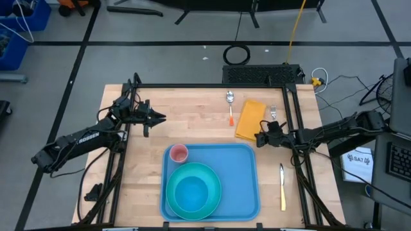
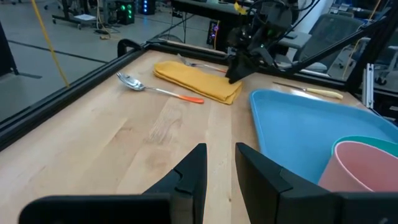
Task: Set up tray
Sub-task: Put the yellow napkin on the blue tray to the right of the light blue plate, then put the orange fork on the yellow napkin
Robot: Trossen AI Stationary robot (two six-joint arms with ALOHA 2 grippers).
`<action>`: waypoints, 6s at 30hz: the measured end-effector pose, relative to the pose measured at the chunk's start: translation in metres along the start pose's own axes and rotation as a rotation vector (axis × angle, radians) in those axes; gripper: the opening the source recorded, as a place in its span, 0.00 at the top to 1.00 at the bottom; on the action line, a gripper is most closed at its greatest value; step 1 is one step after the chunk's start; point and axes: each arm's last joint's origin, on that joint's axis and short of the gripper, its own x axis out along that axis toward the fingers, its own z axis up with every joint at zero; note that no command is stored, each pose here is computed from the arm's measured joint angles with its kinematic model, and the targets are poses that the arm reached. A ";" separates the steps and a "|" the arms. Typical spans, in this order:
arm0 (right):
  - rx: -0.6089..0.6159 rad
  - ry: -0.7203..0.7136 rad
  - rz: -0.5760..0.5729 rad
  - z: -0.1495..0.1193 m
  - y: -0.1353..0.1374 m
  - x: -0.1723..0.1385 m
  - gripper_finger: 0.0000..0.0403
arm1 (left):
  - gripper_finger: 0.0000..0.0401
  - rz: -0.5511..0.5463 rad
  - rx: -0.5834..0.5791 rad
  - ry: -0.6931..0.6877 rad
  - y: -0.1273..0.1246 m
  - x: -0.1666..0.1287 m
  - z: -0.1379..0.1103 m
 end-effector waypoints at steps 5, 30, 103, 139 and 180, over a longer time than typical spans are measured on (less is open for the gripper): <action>-0.031 -0.047 0.079 0.004 0.007 0.000 0.97 | 0.78 0.001 -0.005 0.000 0.000 0.000 0.000; -0.123 0.179 0.657 0.011 0.066 -0.027 1.00 | 0.78 0.033 -0.025 -0.001 0.001 0.000 0.000; -0.105 0.697 0.411 -0.090 0.126 -0.034 1.00 | 0.78 0.050 -0.063 -0.003 0.001 0.000 0.000; 0.036 0.716 0.479 -0.114 0.128 -0.067 0.97 | 0.78 0.050 -0.037 -0.002 0.001 0.000 0.000; -0.325 0.228 0.833 -0.010 0.158 -0.016 0.58 | 0.78 -0.020 -0.001 -0.025 0.000 0.000 0.003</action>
